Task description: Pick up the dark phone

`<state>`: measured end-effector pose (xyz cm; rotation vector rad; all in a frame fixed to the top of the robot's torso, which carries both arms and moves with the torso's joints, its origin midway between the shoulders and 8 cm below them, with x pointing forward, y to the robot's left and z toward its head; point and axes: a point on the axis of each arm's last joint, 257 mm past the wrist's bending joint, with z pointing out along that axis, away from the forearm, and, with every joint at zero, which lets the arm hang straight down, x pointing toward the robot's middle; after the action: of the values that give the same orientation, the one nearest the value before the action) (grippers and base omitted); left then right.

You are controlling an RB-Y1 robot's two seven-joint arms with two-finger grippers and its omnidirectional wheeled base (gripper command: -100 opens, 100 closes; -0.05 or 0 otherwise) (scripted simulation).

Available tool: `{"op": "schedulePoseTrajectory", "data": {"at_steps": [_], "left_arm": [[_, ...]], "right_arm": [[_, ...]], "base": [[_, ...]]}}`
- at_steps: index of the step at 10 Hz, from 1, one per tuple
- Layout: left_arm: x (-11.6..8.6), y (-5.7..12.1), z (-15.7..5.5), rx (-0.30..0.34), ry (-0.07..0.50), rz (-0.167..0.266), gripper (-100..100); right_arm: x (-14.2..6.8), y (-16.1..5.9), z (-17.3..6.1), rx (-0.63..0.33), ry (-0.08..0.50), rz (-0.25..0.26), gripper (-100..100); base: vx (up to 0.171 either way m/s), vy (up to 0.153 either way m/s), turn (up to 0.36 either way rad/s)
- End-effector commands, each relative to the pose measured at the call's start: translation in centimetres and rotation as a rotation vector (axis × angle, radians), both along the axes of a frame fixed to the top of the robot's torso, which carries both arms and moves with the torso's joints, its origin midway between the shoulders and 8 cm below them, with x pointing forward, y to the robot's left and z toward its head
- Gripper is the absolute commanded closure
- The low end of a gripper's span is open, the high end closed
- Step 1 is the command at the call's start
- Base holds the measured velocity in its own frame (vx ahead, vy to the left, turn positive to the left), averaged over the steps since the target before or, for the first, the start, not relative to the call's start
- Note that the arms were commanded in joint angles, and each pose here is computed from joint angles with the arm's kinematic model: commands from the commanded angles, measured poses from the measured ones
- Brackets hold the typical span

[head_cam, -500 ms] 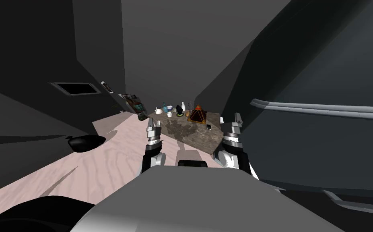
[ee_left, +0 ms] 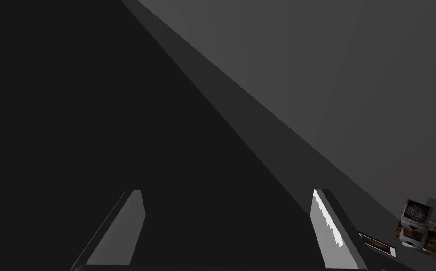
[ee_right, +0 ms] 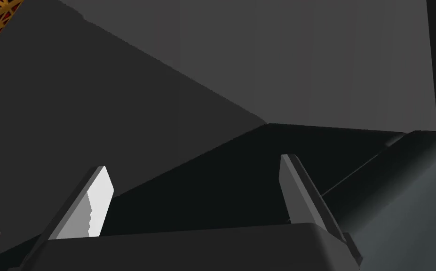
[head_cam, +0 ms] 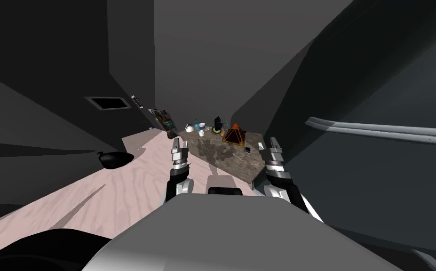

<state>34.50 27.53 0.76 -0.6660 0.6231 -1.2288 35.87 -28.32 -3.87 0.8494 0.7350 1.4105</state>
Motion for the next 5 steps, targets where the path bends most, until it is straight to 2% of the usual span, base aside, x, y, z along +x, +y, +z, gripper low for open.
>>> {"op": "schedulePoseTrajectory", "data": {"at_steps": [1, 3, 4, 5], "left_arm": [[0.0, 0.0, 0.0, 0.0, 0.0, 0.0, 0], [0.0, 0.0, 0.0, 0.0, 0.0, 0.0, 0], [0.0, 0.0, 0.0, 0.0, 0.0, 0.0, 0], [0.0, 0.0, 0.0, 0.0, 0.0, 0.0, 0]], "right_arm": [[-0.1, -1.3, -2.5, -0.049, 0.088, -0.012, -100], [-0.8, -2.8, -5.5, -0.105, 0.201, -0.033, -100], [-1.1, -3.0, -6.0, -0.105, 0.215, -0.038, -100], [-1.7, -3.9, -7.6, -0.132, 0.277, -0.051, -100]], "base": [[0.043, 0.004, 0.241], [0.054, -0.003, 0.304], [0.037, -0.008, 0.052], [0.033, 0.003, 0.207]]}}
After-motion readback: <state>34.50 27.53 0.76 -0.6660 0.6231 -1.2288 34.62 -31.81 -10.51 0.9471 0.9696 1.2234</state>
